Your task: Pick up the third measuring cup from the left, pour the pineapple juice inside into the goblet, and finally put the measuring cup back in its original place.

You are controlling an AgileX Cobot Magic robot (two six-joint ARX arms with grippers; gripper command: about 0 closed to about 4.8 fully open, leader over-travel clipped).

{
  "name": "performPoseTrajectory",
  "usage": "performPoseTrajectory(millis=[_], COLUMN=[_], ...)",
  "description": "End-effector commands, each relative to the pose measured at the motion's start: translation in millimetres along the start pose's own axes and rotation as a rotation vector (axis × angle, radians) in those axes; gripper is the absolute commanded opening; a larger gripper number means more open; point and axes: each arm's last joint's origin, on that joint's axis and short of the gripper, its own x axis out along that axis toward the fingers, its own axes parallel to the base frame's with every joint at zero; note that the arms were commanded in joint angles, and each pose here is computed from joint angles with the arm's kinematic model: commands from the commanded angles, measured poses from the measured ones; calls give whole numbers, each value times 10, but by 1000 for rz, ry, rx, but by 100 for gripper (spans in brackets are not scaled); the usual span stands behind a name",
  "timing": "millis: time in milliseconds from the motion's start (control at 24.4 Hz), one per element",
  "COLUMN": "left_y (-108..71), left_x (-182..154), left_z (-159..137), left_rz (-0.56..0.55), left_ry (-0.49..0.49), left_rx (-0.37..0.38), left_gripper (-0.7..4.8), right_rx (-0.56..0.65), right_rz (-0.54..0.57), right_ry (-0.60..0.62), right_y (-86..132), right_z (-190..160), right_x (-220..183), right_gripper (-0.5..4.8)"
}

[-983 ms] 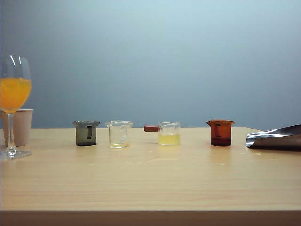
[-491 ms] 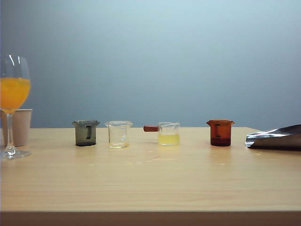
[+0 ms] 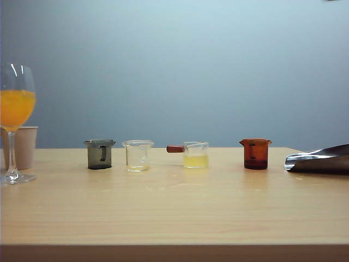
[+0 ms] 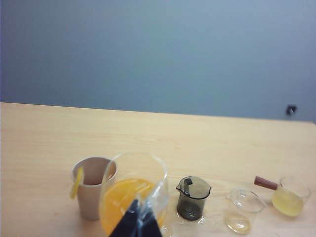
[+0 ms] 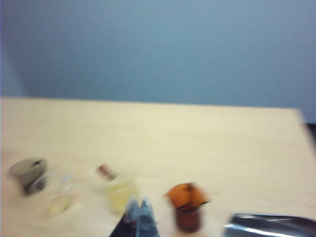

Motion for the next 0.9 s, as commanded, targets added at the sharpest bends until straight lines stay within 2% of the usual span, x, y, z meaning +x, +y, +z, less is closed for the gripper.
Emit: performPoseTrajectory(millis=[41,164,246,369,410,532,614,737,901], left_y=[-14,-77,-130,-245,-312,-475,-514,-513,-499], left_x=[172,296,326,392,421,461,454,453,459], left_z=[174,243,239,158,95,-5,1,7,6], left_rz=[-33,-136,-187,-271,-320,-424,-448,-446,-407], left_ry=[68,102,114,169,215,284,275,270,271], left_rx=[60,91,89,135,170,179,181,182,187], left_gripper=[-5,-5,-5,-5,-5,-5,-5,-5,-5], right_rx=[-3,-22,-21,-22,-22,-23,-24,-26,-29], right_rz=[68,137,150,159,159,158,154,153,151], right_ry=[43,91,89,103,119,163,198,220,233], right_y=[153,309,342,365,364,354,348,357,375], right_z=[-126,-372,-490,-713,-894,-1323,-1522,-1637,-1773], right_x=[234,575,729,945,1081,1312,1452,1636,1941], right_gripper=[-9,-9,-9,-8,-9,-8,-8,-8,-4])
